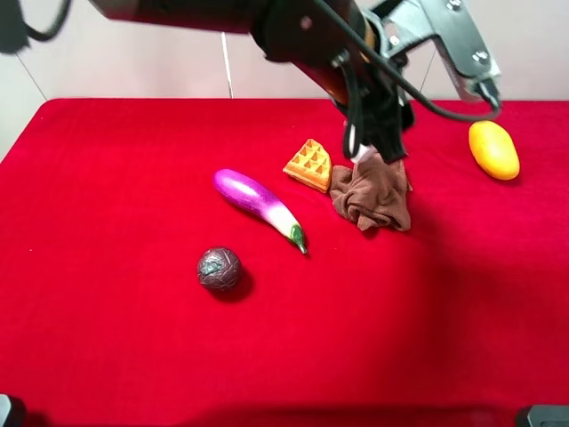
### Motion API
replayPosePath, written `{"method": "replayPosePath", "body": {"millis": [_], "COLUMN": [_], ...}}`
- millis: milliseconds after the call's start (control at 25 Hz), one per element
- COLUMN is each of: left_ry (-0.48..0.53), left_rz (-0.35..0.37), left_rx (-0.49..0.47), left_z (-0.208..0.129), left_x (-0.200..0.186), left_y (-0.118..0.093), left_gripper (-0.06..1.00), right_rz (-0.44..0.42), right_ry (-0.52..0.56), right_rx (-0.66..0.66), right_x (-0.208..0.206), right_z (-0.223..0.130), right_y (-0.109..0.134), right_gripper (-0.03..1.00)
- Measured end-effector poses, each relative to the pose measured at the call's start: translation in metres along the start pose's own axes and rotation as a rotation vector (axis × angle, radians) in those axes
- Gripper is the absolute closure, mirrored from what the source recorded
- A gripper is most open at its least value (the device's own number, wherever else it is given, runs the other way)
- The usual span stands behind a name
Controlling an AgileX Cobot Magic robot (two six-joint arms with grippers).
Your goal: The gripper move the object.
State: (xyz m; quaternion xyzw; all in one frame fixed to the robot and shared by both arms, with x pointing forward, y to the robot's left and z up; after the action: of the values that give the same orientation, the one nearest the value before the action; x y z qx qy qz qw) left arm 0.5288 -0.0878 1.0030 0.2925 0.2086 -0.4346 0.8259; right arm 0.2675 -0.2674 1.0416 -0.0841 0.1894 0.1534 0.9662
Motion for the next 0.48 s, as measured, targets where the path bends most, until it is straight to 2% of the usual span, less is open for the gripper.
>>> {"method": "replayPosePath", "body": {"millis": [280,480], "left_ry": [0.007,0.049], "left_rz": [0.073,0.114], "left_rx": [-0.033,-0.069], "left_z": [-0.004,-0.021], "left_x": [-0.013,-0.013], "left_y": [0.04,0.065], "left_gripper": [0.32,0.32], "right_rz": [0.0,0.0], "right_ry": [0.0,-0.001], "right_rx": [0.0,0.0], "right_x": [0.0,0.0], "right_z": [0.0,0.0], "right_y": [0.0,0.0], "right_gripper": [0.34,0.34]}}
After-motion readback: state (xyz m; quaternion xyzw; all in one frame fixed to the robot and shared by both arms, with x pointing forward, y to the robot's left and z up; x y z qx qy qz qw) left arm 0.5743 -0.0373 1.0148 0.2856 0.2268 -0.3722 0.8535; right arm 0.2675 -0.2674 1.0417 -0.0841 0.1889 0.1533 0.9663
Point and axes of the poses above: a point on each arm's last joint axis where the gripper is mounted, x pointing out along that axis toward the gripper, y along the wrist's bending axis when the last joint is at zero, z = x × y, the point moved 4 cm from there along x, pointing out along that axis toward the gripper, and after that the axes turned 9 degrees about -x, right-handed, at the moved point
